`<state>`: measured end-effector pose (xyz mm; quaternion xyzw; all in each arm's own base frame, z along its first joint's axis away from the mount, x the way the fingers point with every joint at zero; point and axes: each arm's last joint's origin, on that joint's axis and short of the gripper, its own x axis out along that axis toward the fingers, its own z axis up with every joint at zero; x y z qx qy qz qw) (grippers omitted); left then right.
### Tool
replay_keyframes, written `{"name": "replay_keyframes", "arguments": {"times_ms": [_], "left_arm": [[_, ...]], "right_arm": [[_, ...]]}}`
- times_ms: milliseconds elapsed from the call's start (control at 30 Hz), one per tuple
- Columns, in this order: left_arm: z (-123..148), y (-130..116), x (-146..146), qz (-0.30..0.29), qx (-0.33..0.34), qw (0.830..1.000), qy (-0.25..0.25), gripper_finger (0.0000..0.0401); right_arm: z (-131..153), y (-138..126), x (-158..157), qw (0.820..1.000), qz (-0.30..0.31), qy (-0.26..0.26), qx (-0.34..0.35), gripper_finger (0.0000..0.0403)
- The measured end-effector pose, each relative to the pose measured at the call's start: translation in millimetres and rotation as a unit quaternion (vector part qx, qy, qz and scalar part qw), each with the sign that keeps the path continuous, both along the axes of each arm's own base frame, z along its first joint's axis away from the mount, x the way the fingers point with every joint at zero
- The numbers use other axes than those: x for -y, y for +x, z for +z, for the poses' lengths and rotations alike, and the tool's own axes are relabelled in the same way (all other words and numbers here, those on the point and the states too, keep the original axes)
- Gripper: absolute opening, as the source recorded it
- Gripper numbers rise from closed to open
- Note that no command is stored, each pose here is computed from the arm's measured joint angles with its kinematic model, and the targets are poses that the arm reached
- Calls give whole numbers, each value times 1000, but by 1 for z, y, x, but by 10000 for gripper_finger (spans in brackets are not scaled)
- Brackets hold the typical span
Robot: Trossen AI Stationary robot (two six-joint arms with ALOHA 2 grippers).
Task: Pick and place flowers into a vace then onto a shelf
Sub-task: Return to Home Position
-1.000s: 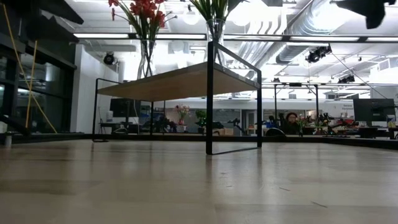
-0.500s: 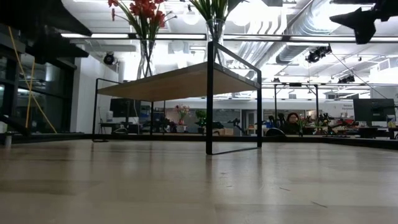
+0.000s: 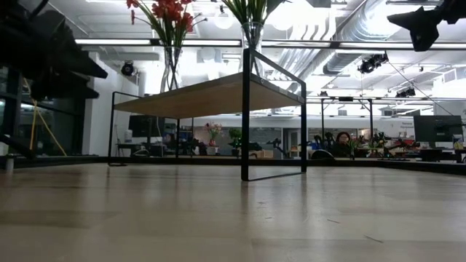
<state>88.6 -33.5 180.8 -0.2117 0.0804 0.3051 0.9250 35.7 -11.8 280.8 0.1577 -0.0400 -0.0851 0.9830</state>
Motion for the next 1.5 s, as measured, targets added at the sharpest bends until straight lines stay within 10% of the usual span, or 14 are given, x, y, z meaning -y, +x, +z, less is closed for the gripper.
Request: {"name": "replay_keyframes", "arguments": {"times_ms": [367, 833, 1500], "left_arm": [[-15, 11, 6, -22, 42, 998, 42, 376], [2, 4, -23, -17, 57, 994, 87, 376], [-4, -5, -42, 24, 14, 994, 107, 376]], "right_arm": [[-2, 2, 7, 998, -65, -26, 11, 221], [-80, 39, 34, 990, 51, 27, 129, 223], [-91, 56, 13, 992, 68, 43, 96, 221]]}}
